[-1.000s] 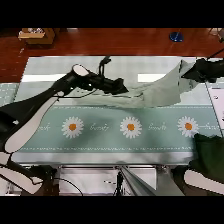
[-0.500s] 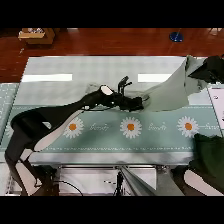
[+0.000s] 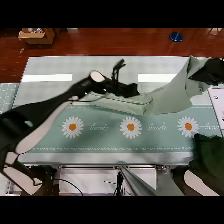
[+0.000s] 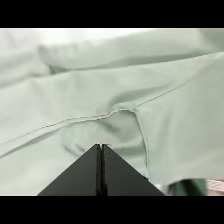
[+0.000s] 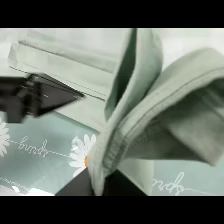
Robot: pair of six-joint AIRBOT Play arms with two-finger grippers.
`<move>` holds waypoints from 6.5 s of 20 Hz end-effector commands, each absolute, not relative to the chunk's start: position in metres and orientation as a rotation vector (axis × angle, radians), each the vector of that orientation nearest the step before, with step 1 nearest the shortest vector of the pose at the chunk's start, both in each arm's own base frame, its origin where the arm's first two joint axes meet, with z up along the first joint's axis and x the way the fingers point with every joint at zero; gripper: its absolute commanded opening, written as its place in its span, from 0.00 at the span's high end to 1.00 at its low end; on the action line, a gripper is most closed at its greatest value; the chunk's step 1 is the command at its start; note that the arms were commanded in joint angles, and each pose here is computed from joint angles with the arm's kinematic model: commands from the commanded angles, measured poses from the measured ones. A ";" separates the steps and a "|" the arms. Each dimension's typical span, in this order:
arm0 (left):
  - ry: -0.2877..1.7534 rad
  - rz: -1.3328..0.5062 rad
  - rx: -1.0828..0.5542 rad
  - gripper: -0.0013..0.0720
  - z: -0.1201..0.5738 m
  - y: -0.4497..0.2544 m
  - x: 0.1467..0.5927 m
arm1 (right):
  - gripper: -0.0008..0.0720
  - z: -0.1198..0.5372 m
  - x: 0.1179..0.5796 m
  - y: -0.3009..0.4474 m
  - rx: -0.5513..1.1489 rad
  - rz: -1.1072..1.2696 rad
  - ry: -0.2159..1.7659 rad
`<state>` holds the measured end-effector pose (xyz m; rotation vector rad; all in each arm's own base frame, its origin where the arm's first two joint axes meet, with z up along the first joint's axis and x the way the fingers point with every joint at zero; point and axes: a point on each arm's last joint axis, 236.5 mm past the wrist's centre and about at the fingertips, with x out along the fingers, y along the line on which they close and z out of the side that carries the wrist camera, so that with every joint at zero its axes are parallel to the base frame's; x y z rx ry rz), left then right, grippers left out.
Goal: Fold the shirts.
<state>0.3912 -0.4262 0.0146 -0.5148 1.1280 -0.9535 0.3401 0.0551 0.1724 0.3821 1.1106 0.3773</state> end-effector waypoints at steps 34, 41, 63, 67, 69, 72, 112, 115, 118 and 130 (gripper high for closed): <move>1.091 -0.200 -0.135 0.59 0.091 -0.009 0.368 | 0.18 -0.041 0.388 0.089 0.724 0.255 1.379; 1.110 -0.206 -0.137 0.60 0.089 -0.011 0.364 | 0.18 -0.093 0.387 0.178 0.865 0.409 1.386; 1.050 -0.196 -0.036 0.60 0.084 0.005 0.386 | 0.94 0.143 0.163 -0.164 0.794 -0.520 1.235; 1.013 -0.182 -0.034 0.60 0.087 0.007 0.395 | 0.94 0.138 0.098 -0.202 0.873 -0.847 1.246; 0.993 -0.172 -0.033 0.60 0.086 0.010 0.403 | 0.94 0.129 0.073 -0.208 0.862 -0.943 1.318; 0.965 -0.153 -0.035 0.60 0.080 0.015 0.418 | 0.94 0.096 0.026 -0.201 0.872 -1.063 1.519; 1.316 -0.384 0.204 0.16 -0.013 -0.169 0.376 | 0.33 -0.001 0.358 0.011 -0.071 0.073 1.499; 1.316 -0.384 0.204 0.16 -0.013 -0.169 0.376 | 0.33 -0.001 0.358 0.015 -0.055 0.084 1.498; 1.315 -0.384 0.204 0.16 -0.013 -0.169 0.376 | 0.33 -0.001 0.358 0.015 -0.055 0.083 1.498; 1.315 -0.384 0.204 0.16 -0.013 -0.169 0.376 | 0.33 -0.001 0.358 0.015 -0.055 0.083 1.498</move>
